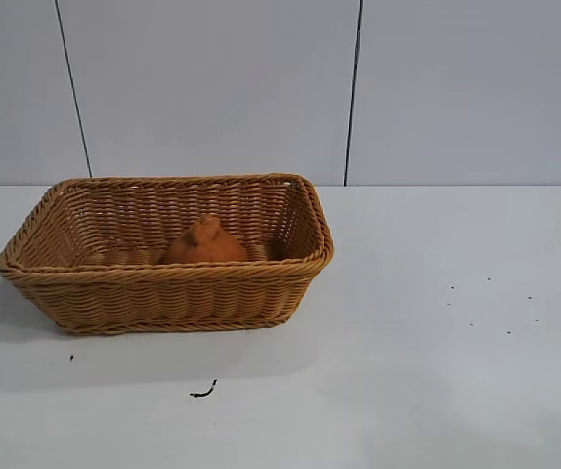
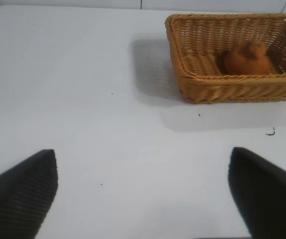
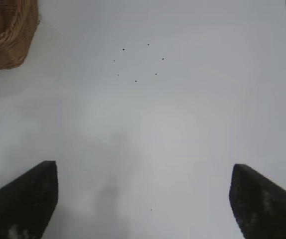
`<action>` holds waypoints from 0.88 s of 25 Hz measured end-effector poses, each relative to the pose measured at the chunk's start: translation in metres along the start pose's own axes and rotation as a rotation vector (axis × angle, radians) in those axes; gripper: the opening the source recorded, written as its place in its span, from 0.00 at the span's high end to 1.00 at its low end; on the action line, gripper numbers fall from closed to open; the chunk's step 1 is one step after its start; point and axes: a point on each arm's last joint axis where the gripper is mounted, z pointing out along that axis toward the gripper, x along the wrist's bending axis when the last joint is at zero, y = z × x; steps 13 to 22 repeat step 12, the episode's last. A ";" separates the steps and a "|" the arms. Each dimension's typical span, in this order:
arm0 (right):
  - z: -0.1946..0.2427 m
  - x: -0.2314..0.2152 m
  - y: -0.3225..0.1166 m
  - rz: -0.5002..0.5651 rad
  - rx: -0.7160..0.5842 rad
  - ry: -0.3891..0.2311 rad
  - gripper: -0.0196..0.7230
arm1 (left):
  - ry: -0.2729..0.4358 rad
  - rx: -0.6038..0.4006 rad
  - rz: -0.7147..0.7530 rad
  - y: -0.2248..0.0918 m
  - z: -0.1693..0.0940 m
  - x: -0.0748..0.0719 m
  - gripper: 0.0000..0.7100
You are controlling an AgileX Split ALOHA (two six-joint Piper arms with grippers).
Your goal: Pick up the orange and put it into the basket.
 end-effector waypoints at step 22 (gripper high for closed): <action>-0.010 0.000 -0.006 -0.002 -0.072 -0.005 0.11 | 0.000 0.000 0.000 0.000 0.000 0.000 0.06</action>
